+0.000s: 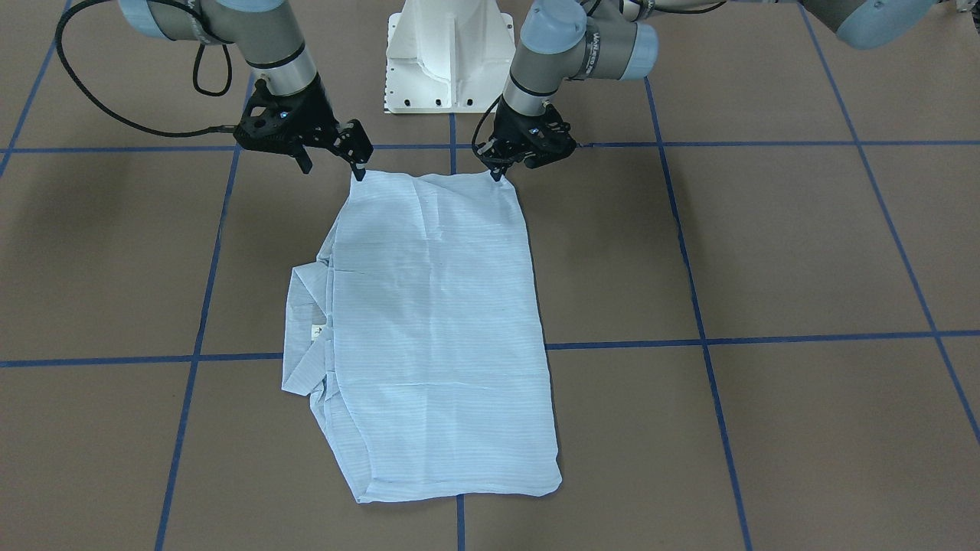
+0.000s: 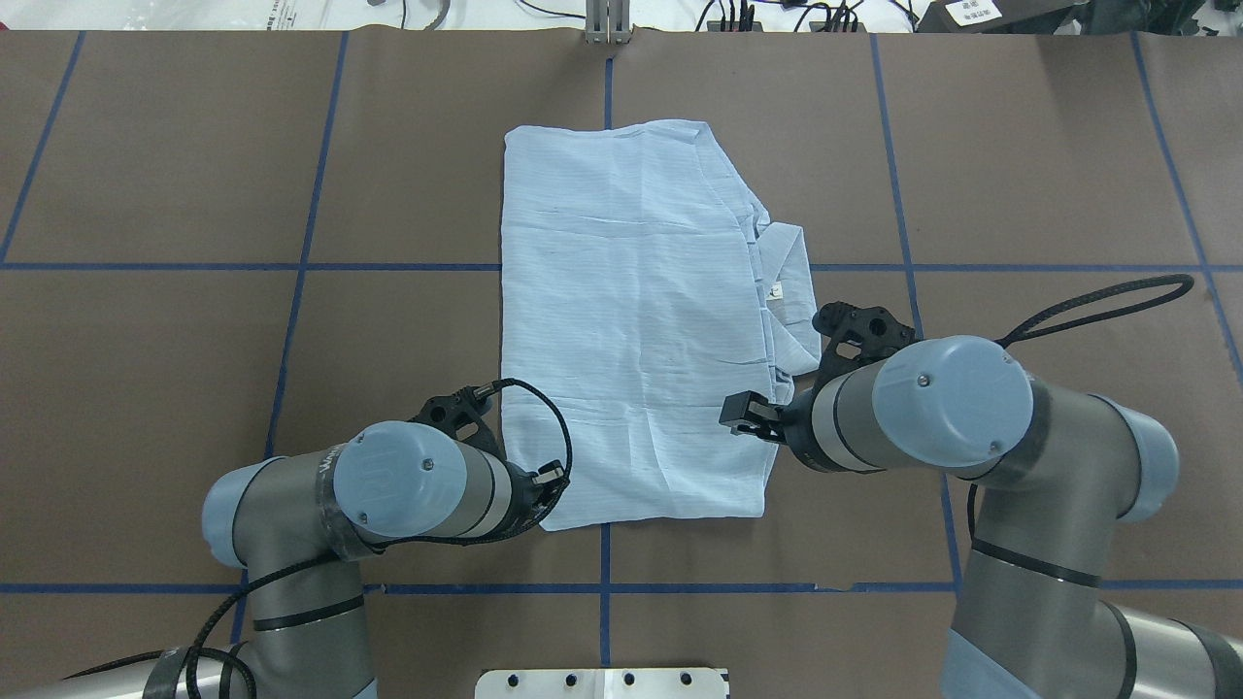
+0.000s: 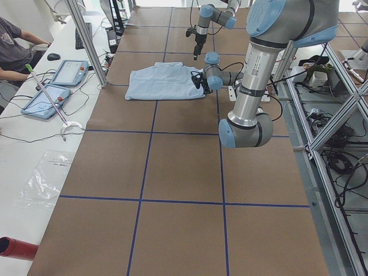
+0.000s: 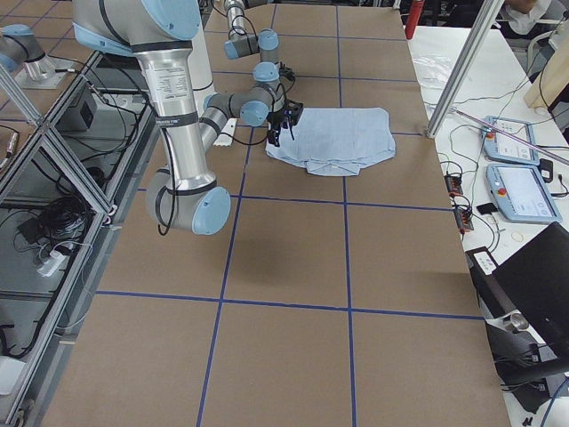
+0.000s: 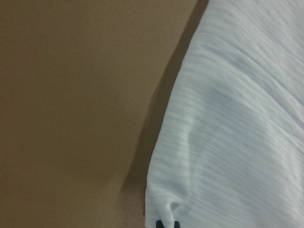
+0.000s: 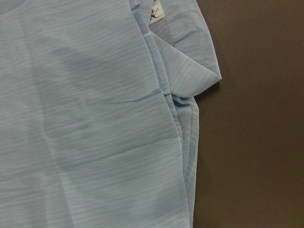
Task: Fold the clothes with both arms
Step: 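Move the right gripper to the shirt's near edge beside the left gripper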
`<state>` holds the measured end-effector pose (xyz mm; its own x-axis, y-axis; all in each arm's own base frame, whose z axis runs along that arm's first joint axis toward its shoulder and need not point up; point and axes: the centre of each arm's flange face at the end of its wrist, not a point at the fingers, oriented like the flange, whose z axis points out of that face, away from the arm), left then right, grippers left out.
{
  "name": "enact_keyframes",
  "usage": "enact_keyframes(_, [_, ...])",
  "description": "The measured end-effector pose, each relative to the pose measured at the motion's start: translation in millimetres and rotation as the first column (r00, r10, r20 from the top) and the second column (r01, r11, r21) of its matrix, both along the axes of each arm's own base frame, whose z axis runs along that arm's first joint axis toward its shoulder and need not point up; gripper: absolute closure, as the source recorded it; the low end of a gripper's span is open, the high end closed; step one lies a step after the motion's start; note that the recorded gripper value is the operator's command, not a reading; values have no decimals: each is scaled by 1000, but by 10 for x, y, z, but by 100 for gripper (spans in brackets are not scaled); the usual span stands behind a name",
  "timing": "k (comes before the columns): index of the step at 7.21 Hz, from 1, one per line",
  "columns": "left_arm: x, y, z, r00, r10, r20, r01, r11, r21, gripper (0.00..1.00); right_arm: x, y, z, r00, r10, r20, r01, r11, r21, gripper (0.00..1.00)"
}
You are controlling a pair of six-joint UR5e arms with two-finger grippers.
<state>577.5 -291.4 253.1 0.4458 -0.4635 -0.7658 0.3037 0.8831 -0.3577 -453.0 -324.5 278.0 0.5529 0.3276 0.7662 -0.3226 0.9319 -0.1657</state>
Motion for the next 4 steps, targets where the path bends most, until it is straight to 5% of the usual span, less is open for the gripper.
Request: enact_keyframes(4, [-2, -1, 7, 1000, 1, 0, -1, 1000, -1, 100, -437, -30, 84, 995, 62, -81, -71, 990, -120, 0])
